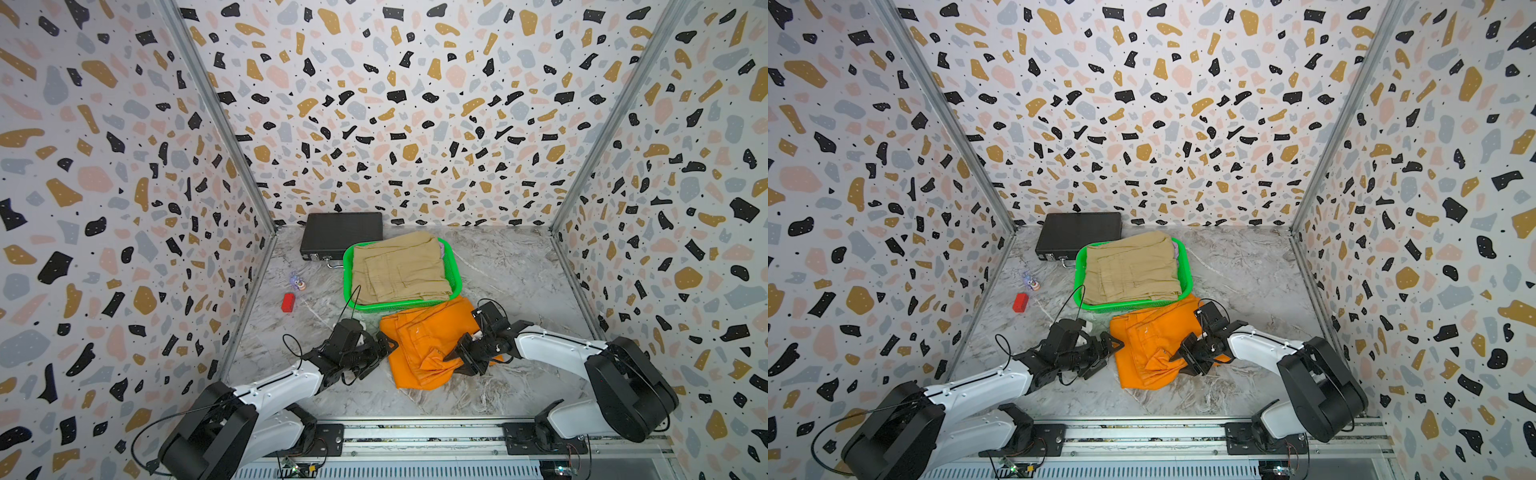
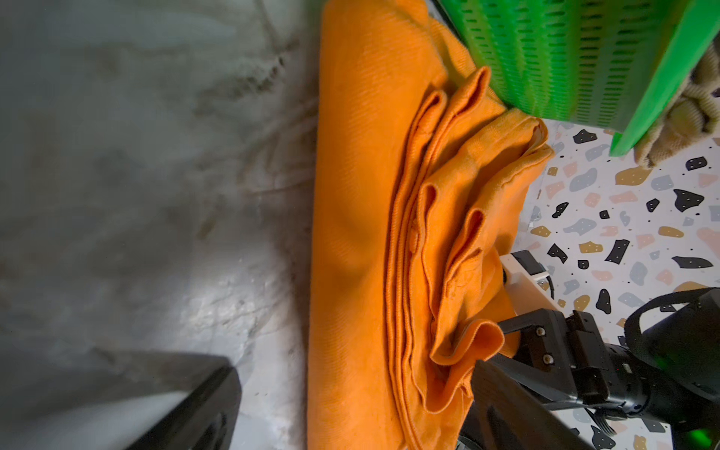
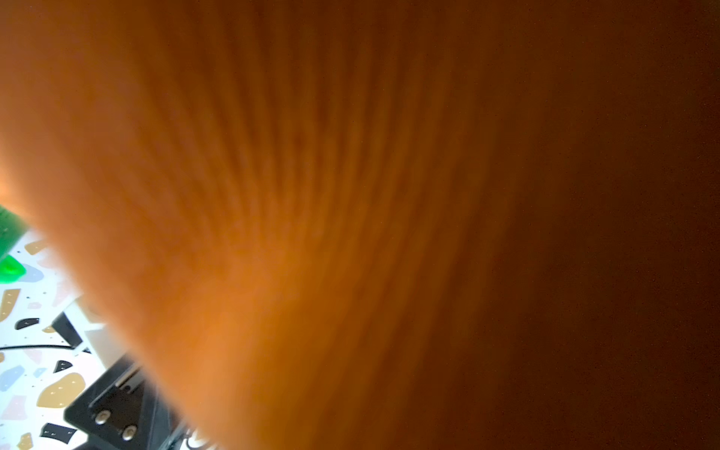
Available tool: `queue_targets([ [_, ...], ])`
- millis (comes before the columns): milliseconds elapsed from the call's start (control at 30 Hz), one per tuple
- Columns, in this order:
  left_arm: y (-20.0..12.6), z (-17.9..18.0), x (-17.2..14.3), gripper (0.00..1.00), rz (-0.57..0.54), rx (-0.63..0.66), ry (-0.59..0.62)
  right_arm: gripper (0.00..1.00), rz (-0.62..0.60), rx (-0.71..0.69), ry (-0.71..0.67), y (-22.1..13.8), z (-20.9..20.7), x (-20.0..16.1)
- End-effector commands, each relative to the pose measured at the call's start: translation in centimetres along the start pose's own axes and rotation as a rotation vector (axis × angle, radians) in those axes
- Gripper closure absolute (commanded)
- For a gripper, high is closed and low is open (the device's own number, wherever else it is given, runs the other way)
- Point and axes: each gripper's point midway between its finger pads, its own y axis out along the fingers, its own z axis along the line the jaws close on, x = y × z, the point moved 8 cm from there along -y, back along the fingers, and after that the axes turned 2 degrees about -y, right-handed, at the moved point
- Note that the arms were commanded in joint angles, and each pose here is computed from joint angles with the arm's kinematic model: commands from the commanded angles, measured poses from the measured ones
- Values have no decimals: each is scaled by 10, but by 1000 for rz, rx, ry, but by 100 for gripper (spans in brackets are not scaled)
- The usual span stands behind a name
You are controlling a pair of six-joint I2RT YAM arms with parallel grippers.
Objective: Put the folded long pants in the basket
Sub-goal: Move the long pant to the center of the board, then pick up the long pant at the center of the board.
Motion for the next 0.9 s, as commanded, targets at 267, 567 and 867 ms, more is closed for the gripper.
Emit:
queue_targets([
  [267, 32, 23, -5, 10, 99, 144, -33, 13, 88, 55, -154, -5, 29, -20],
  [567, 45, 24, -9, 32, 127, 170, -21, 6, 224, 32, -312, -56, 24, -69],
  [867, 40, 22, -13, 100, 167, 164, 24, 6, 182, 134, -630, -112, 73, -99],
])
